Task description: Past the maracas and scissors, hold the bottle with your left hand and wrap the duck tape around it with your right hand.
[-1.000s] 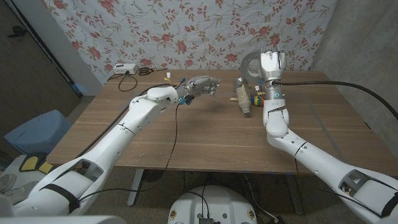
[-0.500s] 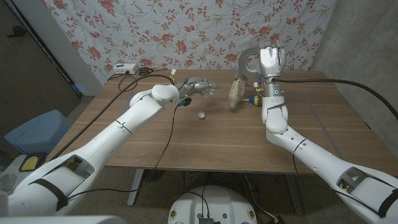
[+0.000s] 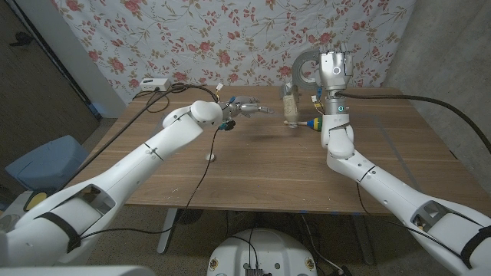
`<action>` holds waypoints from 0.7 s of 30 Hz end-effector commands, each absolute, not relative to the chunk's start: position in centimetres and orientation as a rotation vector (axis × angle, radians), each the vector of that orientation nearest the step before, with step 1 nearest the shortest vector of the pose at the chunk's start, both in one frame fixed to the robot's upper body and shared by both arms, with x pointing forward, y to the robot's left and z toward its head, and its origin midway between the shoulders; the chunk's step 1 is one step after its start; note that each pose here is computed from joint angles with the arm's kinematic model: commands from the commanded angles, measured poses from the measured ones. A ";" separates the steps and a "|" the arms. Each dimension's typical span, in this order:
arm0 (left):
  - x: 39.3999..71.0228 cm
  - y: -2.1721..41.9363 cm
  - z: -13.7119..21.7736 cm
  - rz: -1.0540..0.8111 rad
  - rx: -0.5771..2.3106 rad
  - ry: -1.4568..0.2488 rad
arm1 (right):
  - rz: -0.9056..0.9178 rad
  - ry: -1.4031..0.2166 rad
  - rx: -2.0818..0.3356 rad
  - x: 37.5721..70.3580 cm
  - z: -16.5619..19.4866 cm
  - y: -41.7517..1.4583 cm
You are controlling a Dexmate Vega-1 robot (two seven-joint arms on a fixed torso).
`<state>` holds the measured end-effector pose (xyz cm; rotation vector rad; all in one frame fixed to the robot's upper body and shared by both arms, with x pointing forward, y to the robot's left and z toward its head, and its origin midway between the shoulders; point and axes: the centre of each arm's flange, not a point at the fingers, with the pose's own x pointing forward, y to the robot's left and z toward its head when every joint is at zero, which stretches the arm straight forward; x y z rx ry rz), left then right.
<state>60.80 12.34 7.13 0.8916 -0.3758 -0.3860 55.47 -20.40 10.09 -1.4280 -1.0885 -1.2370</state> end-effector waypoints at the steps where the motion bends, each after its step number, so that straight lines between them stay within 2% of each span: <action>1: 61.6 11.4 6.7 -0.359 0.885 -0.393 | -1.239 -1.164 -1.342 53.4 11.8 -18.5; 12: 62.9 10.6 4.9 -0.359 0.653 -0.500 | -1.230 -1.249 -1.296 51.7 12.7 -16.9; 21: 63.8 9.2 4.4 -0.484 0.539 -0.510 | -1.223 -1.287 -1.306 50.8 12.9 -16.1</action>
